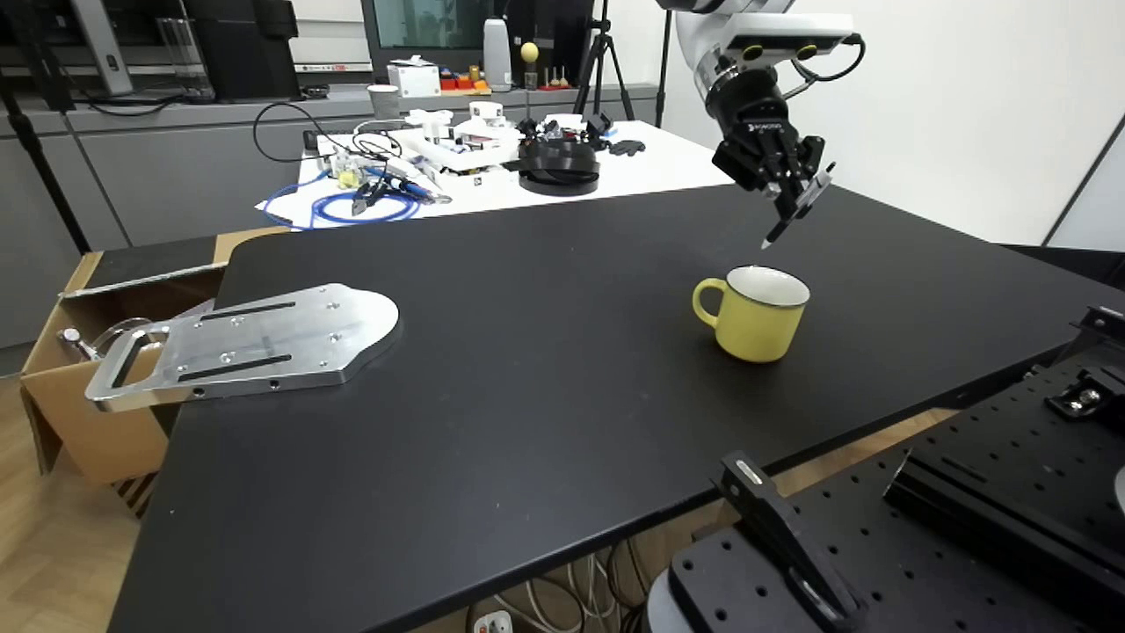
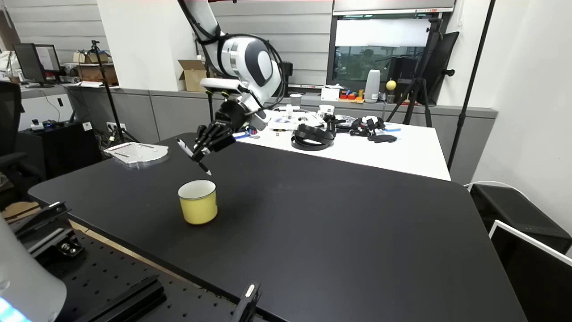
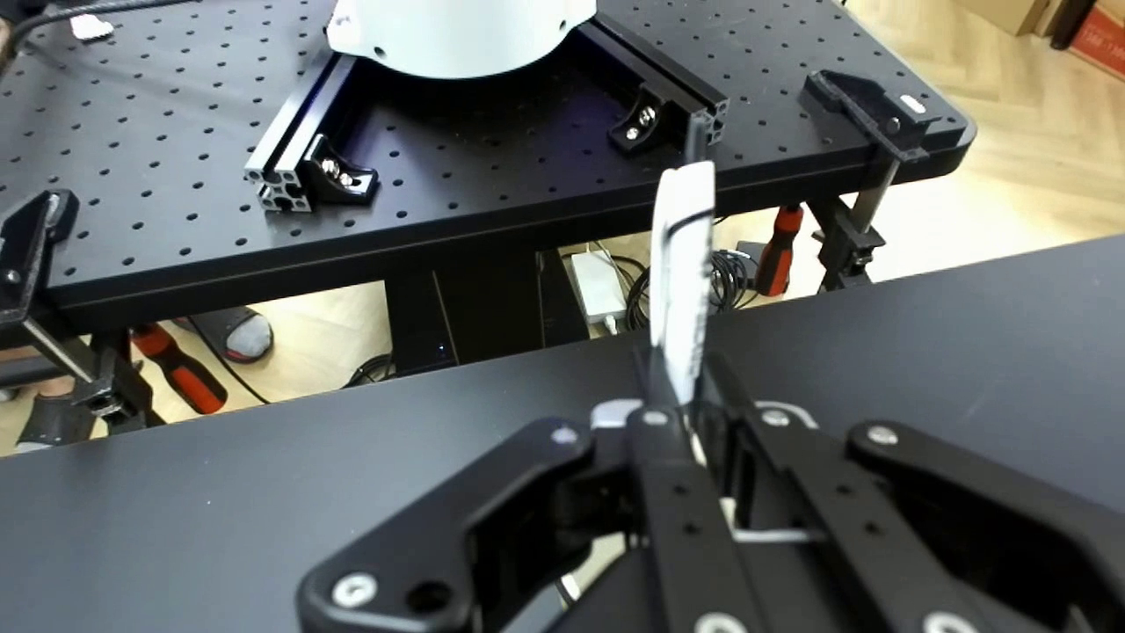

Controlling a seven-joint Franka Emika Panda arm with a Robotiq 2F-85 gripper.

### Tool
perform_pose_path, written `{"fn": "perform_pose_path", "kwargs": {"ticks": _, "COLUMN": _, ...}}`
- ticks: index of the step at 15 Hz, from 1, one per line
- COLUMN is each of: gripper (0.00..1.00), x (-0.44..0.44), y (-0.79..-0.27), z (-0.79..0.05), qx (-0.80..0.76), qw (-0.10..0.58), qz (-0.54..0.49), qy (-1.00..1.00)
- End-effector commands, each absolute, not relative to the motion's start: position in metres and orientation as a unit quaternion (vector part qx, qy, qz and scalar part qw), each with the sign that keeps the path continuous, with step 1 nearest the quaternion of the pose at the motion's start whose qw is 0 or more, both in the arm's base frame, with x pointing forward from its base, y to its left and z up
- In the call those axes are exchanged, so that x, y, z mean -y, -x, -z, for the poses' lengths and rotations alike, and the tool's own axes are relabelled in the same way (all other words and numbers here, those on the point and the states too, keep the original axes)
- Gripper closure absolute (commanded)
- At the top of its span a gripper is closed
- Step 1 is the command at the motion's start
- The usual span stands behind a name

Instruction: Put the pen in the yellow mug

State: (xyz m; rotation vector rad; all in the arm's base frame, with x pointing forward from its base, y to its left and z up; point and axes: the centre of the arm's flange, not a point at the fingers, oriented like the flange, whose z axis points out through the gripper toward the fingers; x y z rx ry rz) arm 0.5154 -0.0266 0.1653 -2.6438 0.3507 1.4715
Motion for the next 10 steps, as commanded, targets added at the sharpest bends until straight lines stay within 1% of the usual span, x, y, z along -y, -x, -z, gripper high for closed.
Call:
{"fn": "perform_pose_path", "kwargs": {"ticks": 1, "gripper": 0.97, "x": 0.023, "y": -0.513, "z": -0.169, "qx": -0.109, "qw": 0.058, "qz": -0.498, "qy": 0.859}}
{"fn": "perform_pose_path", "kwargs": {"ticks": 10, "gripper": 0.97, "x": 0.022, "y": -0.506, "z": -0.137, "qx": -0.099, "qw": 0.080, "qz": -0.518, "qy": 0.846}}
